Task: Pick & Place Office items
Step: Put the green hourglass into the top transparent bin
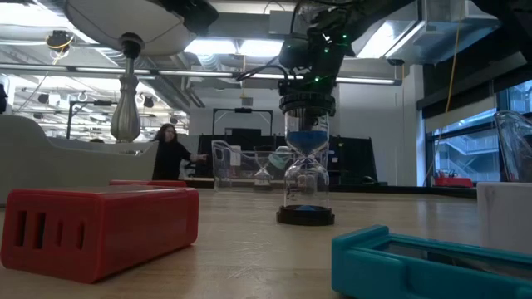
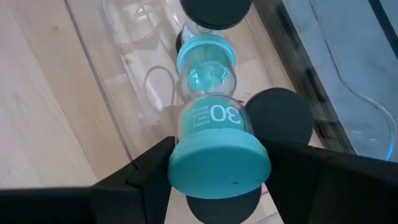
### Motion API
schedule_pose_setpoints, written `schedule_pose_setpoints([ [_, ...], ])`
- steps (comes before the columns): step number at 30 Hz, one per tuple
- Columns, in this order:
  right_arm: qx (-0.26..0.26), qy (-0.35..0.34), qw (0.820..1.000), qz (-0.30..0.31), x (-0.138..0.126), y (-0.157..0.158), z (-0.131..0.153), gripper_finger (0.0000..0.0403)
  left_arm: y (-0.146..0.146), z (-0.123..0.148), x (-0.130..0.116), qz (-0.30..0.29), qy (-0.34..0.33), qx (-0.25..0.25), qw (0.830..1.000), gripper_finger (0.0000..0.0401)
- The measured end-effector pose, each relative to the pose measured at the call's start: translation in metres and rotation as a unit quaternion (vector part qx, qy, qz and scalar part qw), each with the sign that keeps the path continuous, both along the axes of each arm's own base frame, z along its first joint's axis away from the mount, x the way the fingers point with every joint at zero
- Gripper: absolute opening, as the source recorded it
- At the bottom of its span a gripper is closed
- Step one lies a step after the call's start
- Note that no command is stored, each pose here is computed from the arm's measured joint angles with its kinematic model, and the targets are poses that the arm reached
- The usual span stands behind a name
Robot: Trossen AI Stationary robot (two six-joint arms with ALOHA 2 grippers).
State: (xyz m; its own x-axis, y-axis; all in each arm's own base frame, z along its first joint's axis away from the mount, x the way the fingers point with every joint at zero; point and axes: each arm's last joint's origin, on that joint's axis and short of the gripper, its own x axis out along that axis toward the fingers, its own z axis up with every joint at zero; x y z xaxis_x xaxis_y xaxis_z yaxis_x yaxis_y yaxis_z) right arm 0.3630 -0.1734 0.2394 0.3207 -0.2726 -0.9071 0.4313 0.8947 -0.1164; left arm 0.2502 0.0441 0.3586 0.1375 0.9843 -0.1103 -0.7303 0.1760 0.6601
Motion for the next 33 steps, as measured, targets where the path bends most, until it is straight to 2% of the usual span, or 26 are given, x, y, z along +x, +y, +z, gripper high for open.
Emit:
schedule_pose_setpoints([
  [7, 0.025, 0.000, 1.000, 0.008, 0.002, 0.000, -0.007, 0.0208, 0.005, 0.000, -0.001, 0.010, -0.006, -0.001, 1.000, 0.0303],
  [23, 0.026, 0.004, 1.000, 0.012, 0.006, 0.000, -0.014, 0.0208, 0.005, 0.000, -0.001, 0.009, -0.006, -0.002, 1.000, 0.0303],
  [33, 0.023, -0.004, 1.000, 0.013, 0.008, 0.000, -0.014, 0.0226, 0.005, 0.000, -0.001, 0.009, -0.002, -0.002, 1.000, 0.0303],
])
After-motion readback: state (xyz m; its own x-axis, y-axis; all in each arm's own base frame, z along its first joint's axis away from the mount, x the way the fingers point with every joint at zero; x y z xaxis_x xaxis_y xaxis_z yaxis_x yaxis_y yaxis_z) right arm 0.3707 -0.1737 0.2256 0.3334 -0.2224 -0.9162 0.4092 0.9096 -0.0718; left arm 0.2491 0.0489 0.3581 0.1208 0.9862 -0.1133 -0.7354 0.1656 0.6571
